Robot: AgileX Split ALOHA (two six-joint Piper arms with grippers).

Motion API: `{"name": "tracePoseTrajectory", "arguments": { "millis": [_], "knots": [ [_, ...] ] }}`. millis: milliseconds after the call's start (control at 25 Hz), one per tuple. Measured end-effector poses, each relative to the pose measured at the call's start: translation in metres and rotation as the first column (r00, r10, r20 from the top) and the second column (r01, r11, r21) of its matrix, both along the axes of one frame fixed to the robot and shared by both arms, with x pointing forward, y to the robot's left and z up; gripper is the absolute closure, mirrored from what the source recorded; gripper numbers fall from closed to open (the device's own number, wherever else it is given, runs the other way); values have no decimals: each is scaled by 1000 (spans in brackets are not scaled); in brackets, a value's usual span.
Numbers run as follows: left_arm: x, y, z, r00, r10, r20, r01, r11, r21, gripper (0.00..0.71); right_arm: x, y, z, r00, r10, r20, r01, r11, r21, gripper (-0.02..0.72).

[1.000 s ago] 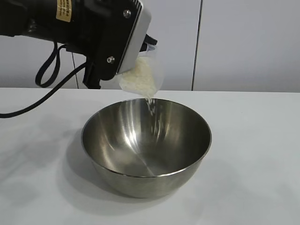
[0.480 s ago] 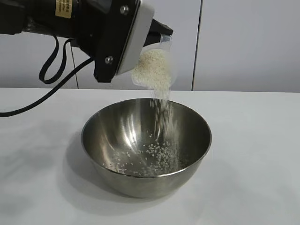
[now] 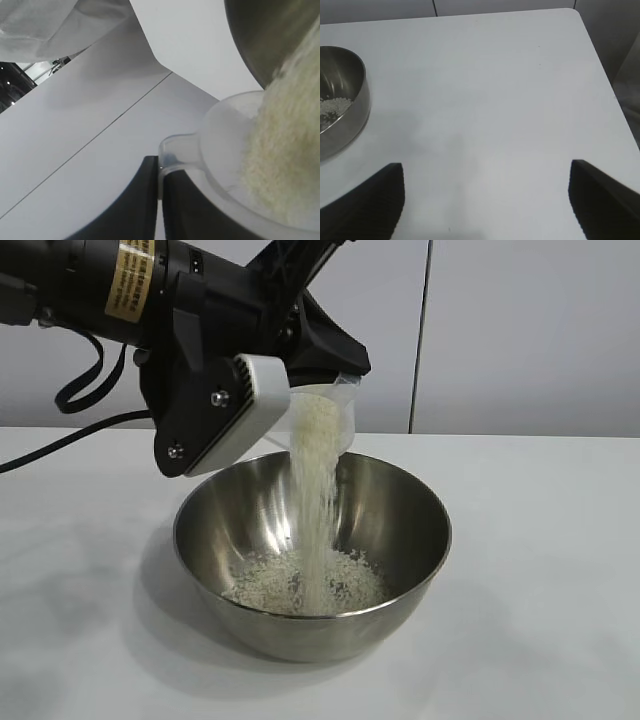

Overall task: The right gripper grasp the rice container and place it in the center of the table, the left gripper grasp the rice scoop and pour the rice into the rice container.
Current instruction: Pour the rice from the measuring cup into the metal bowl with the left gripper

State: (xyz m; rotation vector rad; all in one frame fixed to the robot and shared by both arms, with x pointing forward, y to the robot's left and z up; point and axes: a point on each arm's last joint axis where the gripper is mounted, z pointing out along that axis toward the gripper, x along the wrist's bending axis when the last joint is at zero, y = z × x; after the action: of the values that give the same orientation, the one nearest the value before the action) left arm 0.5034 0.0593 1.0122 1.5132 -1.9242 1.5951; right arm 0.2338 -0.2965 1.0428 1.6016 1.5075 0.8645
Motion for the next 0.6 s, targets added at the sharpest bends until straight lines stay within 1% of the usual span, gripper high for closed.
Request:
{"name": "tracePoseTrajectory", "arguments": {
  "millis": [120,280,600],
  "knots": [
    [0,0,0,1000,-5,5,5,1000,6,699,0,0,0,1000,0,0,0,1000,0,93],
    [-2,0,-2,999,-34,27,33,999,37,699,0,0,0,1000,0,0,0,1000,0,93],
    [-2,0,-2,999,-36,26,34,999,41,699,0,0,0,1000,0,1,0,1000,0,93]
  ]
}}
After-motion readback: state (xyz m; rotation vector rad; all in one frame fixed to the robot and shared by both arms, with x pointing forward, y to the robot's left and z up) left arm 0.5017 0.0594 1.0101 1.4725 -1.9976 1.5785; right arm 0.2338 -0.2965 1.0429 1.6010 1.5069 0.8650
